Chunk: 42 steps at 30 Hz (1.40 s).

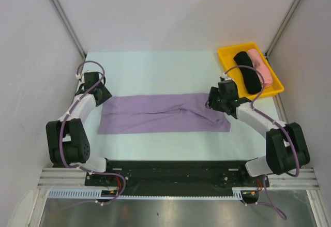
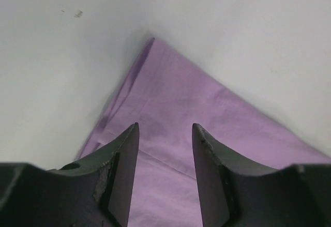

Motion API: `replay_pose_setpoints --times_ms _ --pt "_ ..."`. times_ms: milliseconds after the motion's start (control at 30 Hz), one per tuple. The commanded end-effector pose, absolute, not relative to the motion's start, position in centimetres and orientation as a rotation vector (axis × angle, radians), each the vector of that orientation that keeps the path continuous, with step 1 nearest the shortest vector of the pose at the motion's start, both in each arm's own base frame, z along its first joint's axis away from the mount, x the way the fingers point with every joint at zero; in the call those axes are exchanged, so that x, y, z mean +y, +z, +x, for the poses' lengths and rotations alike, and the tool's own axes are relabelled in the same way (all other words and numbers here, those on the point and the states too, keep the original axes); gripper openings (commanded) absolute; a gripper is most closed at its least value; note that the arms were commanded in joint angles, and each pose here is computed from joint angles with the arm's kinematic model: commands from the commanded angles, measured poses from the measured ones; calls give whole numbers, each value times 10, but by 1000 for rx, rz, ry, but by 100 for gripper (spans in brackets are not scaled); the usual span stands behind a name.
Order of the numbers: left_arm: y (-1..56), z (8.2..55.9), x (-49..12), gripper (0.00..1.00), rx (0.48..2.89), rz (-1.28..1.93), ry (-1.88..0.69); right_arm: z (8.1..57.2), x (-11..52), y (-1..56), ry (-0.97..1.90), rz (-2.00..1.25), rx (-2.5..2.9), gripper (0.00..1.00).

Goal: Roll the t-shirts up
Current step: Fold the T-shirt at the center of the board.

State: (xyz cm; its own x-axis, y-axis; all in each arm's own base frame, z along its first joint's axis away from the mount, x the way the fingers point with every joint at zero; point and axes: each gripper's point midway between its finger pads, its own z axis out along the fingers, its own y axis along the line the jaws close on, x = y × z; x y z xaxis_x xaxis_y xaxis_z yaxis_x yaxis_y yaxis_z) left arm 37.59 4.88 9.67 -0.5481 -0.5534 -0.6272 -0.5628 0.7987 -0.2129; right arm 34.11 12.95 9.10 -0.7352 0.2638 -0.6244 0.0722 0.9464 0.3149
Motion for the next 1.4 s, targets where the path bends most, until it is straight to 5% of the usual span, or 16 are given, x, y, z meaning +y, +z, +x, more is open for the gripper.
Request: replay_pose_setpoints --times_ms 0,467,733,933,1067,1367 --pt "116 392 24 51 2255 -715 -88 375 164 99 359 90 2308 62" --pt "125 347 -17 56 2287 -548 -287 435 206 83 344 -31 2248 67" --pt "136 328 -27 56 2258 -486 -336 430 215 60 305 -58 2315 61" --pt "139 320 -29 56 2238 -456 -346 423 222 57 283 -68 2329 39" --pt "136 317 -28 56 2228 -447 -340 419 220 65 264 -44 2329 12" --pt "135 313 -31 56 2218 -426 -354 386 229 89 257 -27 2359 2"
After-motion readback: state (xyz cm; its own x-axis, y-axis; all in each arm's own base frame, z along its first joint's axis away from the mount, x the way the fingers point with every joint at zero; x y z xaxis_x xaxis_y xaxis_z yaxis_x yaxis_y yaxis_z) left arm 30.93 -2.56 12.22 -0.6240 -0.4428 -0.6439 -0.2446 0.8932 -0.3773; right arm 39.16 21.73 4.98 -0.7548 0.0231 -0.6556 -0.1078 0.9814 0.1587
